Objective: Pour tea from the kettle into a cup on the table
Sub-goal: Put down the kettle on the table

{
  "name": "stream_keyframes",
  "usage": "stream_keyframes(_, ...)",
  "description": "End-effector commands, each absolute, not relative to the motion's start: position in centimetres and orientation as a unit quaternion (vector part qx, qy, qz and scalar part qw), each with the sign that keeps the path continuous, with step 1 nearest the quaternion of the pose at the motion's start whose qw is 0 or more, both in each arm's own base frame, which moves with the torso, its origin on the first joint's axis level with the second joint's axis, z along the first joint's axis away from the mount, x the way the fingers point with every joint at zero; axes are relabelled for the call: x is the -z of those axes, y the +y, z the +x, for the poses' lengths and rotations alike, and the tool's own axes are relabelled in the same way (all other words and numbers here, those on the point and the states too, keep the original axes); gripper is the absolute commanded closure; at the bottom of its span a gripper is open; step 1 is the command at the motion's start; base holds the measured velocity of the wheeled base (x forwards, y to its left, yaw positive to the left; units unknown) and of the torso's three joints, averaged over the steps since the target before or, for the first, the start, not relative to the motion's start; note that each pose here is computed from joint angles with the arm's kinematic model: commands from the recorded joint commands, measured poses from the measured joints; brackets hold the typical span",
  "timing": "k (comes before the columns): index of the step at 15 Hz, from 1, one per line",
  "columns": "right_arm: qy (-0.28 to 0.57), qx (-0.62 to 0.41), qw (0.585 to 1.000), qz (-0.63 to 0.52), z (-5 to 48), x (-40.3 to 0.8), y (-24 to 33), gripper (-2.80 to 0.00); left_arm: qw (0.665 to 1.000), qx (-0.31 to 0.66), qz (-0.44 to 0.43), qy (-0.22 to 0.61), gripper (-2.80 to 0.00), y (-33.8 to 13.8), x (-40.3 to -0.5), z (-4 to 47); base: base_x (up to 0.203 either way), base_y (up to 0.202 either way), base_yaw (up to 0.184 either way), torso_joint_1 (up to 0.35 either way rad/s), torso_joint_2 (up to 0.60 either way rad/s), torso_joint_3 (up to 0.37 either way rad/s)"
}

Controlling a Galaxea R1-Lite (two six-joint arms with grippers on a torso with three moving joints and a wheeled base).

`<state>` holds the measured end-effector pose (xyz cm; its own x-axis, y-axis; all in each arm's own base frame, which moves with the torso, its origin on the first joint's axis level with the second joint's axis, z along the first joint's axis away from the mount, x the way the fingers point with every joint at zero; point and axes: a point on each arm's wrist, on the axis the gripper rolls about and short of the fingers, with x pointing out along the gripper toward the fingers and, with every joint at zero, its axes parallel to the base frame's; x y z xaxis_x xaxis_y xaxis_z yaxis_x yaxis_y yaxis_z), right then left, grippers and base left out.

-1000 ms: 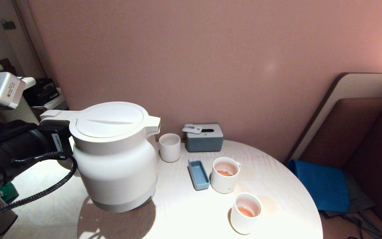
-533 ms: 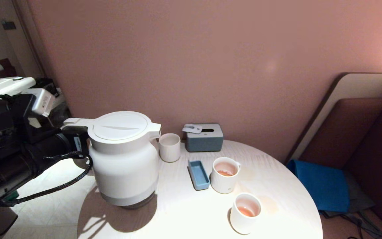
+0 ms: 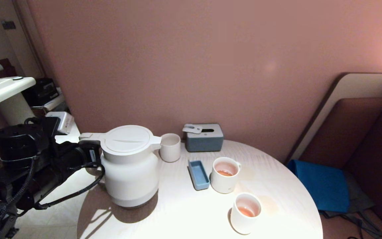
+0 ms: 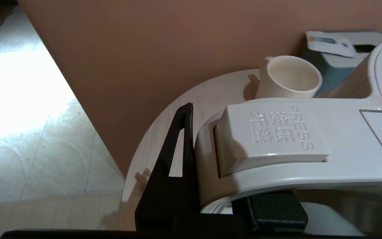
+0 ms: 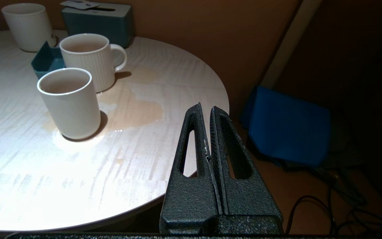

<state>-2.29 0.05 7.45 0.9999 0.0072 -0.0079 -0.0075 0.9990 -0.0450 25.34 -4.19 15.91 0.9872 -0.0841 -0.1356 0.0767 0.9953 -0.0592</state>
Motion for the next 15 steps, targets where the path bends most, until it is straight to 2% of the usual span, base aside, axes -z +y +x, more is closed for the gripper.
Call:
stream_keyframes(1,0.005,-0.004,1.0,-0.023,-2.3,-7.5,0.1,0.0,0.995,0.03,-0.024,0.094,0.0,-3.9,-13.9,26.6,0.0,0.0,0.0,0.0,0.0,0.0)
stream_keyframes(7,0.005,-0.004,1.0,-0.023,-2.3,-7.5,0.1,0.0,0.997,0.011,-0.029,0.065,0.0,-3.0,-12.1,28.9,0.0,0.0,0.0,0.0,0.0,0.0)
stream_keyframes(15,0.005,-0.004,1.0,-0.023,-2.3,-7.5,0.1,0.0,0.996,0.006,-0.029,0.086,0.0,-2.9,-9.6,30.0,0.0,0.0,0.0,0.0,0.0,0.0)
